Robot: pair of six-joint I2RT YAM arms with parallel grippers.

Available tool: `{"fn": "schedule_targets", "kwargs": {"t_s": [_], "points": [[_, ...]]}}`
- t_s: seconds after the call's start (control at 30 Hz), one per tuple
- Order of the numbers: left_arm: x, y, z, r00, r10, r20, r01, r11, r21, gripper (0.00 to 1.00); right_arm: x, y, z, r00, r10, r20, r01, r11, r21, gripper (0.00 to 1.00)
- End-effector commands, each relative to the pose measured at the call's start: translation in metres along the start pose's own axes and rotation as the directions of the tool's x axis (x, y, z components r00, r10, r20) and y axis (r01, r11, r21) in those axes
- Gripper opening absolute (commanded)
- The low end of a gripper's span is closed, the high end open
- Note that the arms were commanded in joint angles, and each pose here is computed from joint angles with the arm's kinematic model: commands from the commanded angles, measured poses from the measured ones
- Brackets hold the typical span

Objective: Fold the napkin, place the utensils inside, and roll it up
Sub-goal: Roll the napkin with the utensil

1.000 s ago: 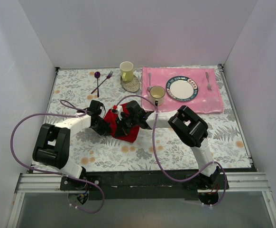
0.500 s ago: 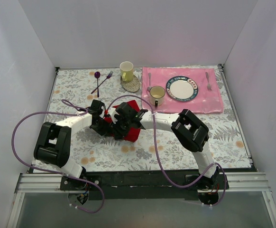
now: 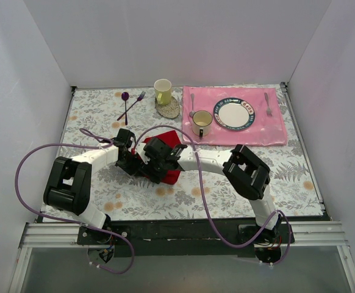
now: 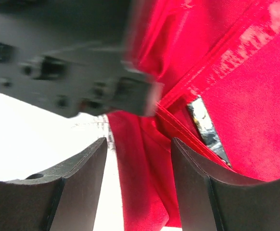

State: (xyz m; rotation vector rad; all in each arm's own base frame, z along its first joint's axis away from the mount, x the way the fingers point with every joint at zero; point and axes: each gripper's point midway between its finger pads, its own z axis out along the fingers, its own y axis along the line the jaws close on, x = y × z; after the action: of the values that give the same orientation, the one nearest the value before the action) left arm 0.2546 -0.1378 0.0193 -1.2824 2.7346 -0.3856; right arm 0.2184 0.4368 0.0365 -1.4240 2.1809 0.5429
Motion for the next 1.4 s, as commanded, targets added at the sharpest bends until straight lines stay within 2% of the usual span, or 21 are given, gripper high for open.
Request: {"fn": "schedule_targets", "kwargs": {"t_s": [0.0,0.13,0.37,0.47,0.53,0.67,0.77,1.03,1.2,1.37], "points": [[0.007,0.018,-0.001,1.0,0.004,-0.018,-0.005,0.997,-0.075,0.0,-0.015,0.008,-0.01,0.998,-0.047,0.048,0.046,0.999,0.022,0.62],[0.006,0.016,-0.003,1.0,0.0,-0.016,-0.001,0.997,-0.071,0.0,-0.01,0.016,0.005,0.998,-0.051,0.035,0.05,0.999,0.018,0.59],[0.01,0.019,-0.002,0.999,-0.008,-0.032,0.005,0.997,-0.078,0.0,0.007,0.005,0.02,0.999,-0.034,-0.017,0.036,0.993,0.116,0.44],[0.01,0.019,-0.002,0.999,-0.012,-0.03,0.01,0.997,-0.08,0.0,0.014,0.004,0.023,0.999,-0.034,-0.027,0.037,0.991,0.126,0.41],[0.008,0.019,-0.002,1.0,-0.01,-0.022,0.008,0.997,-0.082,0.0,0.011,0.009,0.021,0.999,-0.035,-0.024,0.037,0.994,0.106,0.46],[0.009,0.022,0.0,1.0,-0.011,-0.023,0.009,0.996,-0.087,0.0,-0.036,0.026,-0.017,0.994,-0.039,0.105,0.036,0.999,0.033,0.66],[0.009,0.021,-0.001,1.0,-0.01,-0.025,0.008,0.997,-0.079,0.0,-0.058,0.022,-0.04,0.983,-0.047,0.178,0.042,0.999,0.033,0.73],[0.008,0.019,-0.003,1.0,-0.008,-0.019,0.007,0.998,-0.068,0.0,-0.051,-0.003,-0.039,0.985,-0.04,0.165,0.03,0.997,0.065,0.76],[0.009,0.019,-0.003,1.0,-0.005,-0.02,0.004,0.998,-0.066,0.0,-0.052,-0.006,-0.033,0.985,-0.029,0.172,0.029,1.0,0.002,0.76],[0.009,0.017,-0.005,1.0,-0.001,-0.022,-0.001,0.999,-0.054,0.0,-0.044,-0.008,-0.021,0.986,-0.086,0.145,0.09,0.996,-0.021,0.76]]}}
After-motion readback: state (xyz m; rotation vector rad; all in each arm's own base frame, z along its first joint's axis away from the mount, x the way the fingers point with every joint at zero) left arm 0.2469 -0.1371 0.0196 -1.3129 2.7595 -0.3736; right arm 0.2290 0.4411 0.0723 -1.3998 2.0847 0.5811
